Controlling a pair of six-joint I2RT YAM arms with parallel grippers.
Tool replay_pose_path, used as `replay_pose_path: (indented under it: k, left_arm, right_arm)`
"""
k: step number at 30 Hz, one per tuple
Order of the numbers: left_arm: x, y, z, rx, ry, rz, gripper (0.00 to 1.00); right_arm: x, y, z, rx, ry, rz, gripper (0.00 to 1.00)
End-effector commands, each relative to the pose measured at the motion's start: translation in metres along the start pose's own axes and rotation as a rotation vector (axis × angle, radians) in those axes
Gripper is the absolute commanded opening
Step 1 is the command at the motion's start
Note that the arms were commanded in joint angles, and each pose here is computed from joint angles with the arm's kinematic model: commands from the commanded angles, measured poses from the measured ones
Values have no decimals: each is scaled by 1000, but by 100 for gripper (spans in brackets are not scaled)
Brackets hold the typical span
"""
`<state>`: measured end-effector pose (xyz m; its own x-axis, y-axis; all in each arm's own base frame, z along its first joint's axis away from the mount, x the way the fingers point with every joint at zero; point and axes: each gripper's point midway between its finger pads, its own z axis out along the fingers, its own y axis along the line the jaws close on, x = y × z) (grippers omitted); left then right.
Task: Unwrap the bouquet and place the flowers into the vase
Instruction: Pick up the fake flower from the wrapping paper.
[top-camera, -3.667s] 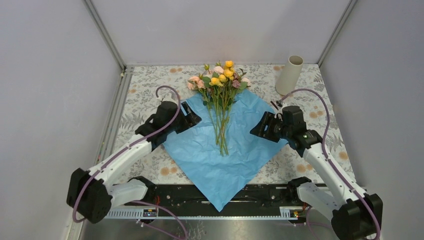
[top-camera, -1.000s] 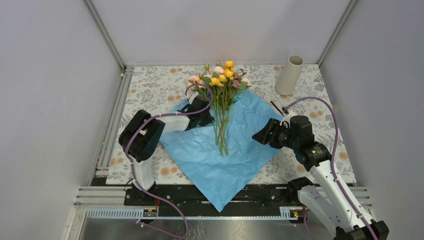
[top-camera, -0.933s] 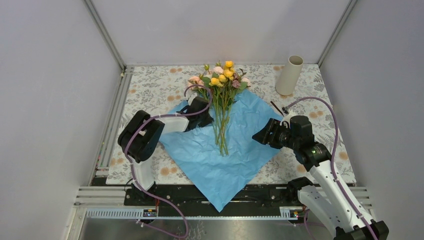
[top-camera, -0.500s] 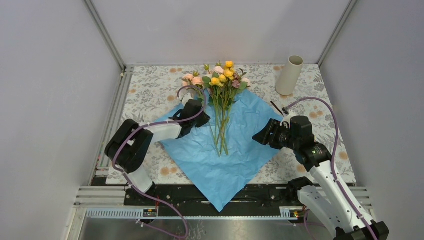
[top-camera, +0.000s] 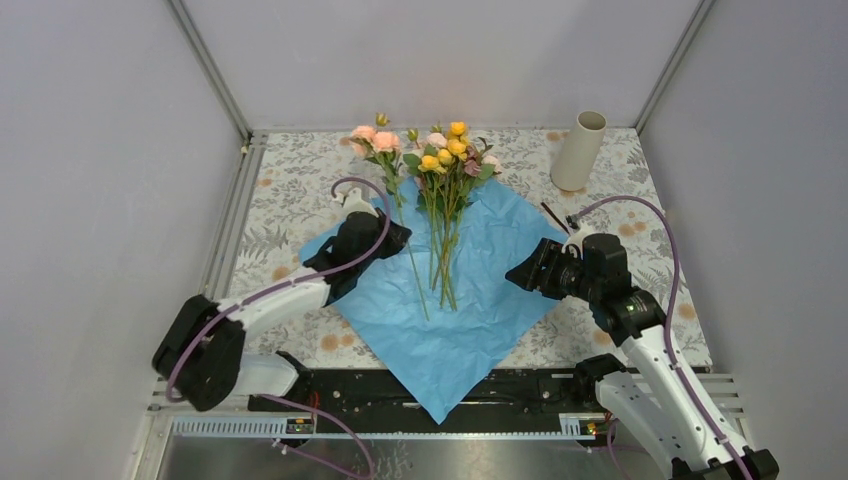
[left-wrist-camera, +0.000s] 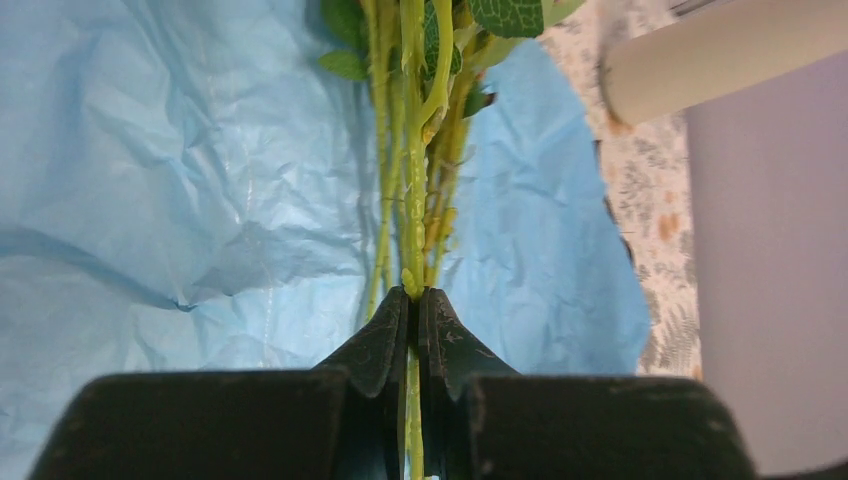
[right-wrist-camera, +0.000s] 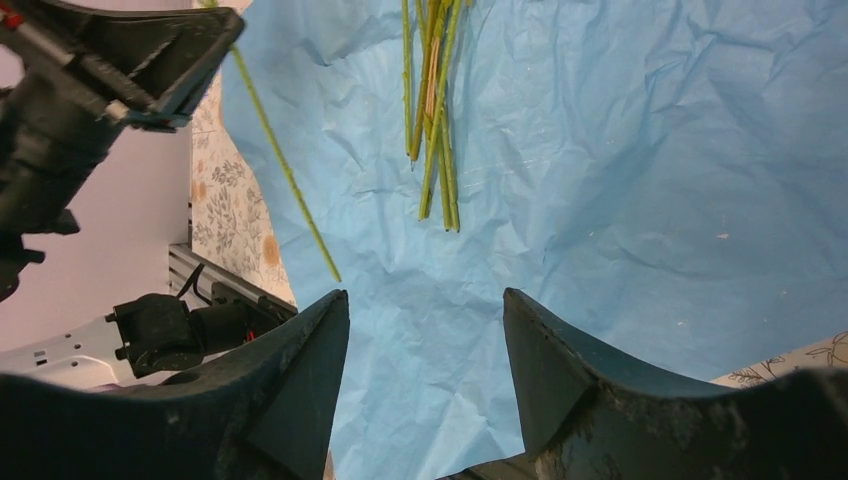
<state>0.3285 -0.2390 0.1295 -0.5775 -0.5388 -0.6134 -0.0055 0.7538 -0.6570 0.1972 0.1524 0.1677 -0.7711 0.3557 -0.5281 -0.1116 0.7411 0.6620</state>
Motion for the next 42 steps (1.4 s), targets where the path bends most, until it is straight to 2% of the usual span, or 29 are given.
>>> replay_pose_path:
  k: [1, 7, 13, 16, 20, 25, 31, 36, 42]
  left_arm:
    - [-34, -38, -36, 151, -106, 71, 0]
    - [-43, -95, -101, 376, 10, 230, 0]
    - [-24, -135, -166, 600, 247, 424, 0]
    - [-23, -149, -190, 702, 287, 503, 0]
    - [-22, -162, -205, 823, 278, 547, 0]
    - [-12, -177, -213, 981, 308, 514, 0]
    - [-11, -175, -211, 993, 302, 488, 0]
    - [-16, -171, -214, 1001, 260, 465, 0]
    - [-16, -171, -213, 1012, 266, 441, 0]
  right_arm:
    - [1, 13, -6, -59, 7, -9, 66]
    - [-7, 45, -17, -206, -13, -66, 69]
    - [-29, 99, -35, -435, -69, -76, 72]
    - [-46, 126, -44, -554, -109, -56, 73]
    - [-69, 156, -58, -665, -180, -39, 74]
    - [-80, 197, -72, -752, -216, -86, 74]
    - [-85, 223, -71, -821, -252, -89, 72]
    - [-70, 241, -59, -872, -207, -92, 70]
    - [-58, 253, -51, -892, -182, -103, 67]
